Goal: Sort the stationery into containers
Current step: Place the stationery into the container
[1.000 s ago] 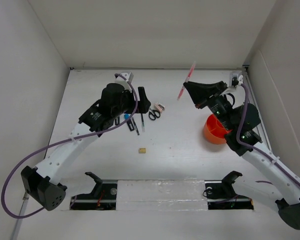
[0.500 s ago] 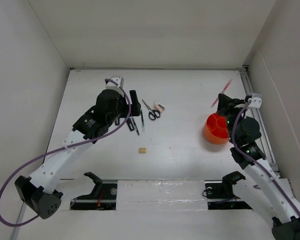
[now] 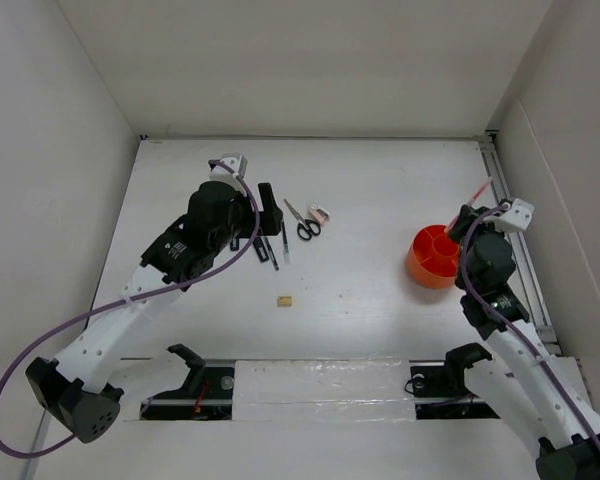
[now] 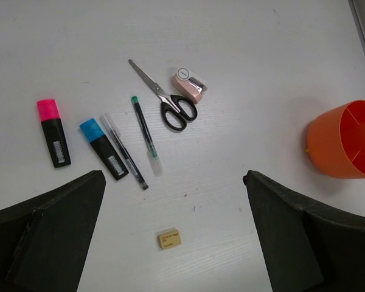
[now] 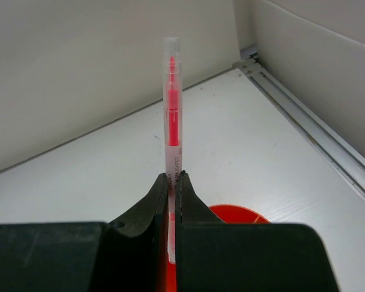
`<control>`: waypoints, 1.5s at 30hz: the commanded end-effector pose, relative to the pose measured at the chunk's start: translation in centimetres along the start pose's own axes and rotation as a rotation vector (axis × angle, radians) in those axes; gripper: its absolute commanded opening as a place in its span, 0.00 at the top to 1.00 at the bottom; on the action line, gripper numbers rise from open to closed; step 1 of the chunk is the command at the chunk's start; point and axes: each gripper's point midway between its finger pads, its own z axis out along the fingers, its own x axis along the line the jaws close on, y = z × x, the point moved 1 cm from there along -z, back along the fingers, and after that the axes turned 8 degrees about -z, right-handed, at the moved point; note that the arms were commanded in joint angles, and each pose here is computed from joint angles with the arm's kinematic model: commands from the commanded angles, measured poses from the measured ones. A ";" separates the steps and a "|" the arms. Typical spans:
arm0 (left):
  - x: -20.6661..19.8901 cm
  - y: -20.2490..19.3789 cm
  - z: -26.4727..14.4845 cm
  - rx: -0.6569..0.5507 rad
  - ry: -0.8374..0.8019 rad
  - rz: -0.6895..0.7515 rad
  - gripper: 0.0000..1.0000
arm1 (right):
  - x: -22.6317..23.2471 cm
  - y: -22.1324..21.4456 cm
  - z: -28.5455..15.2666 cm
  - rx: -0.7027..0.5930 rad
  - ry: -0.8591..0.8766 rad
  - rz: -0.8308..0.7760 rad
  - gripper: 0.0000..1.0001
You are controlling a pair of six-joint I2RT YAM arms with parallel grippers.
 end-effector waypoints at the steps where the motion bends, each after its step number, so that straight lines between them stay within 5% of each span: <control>1: -0.5 0.6 -0.6 -0.030 -0.032 -0.007 0.01 | -1.8 -0.6 -0.1 -0.002 -0.096 0.014 1.00; 45: -2.1 1.2 -1.9 -0.041 -0.131 -0.015 0.01 | -3.8 -8.7 1.2 0.248 -0.312 -0.043 1.00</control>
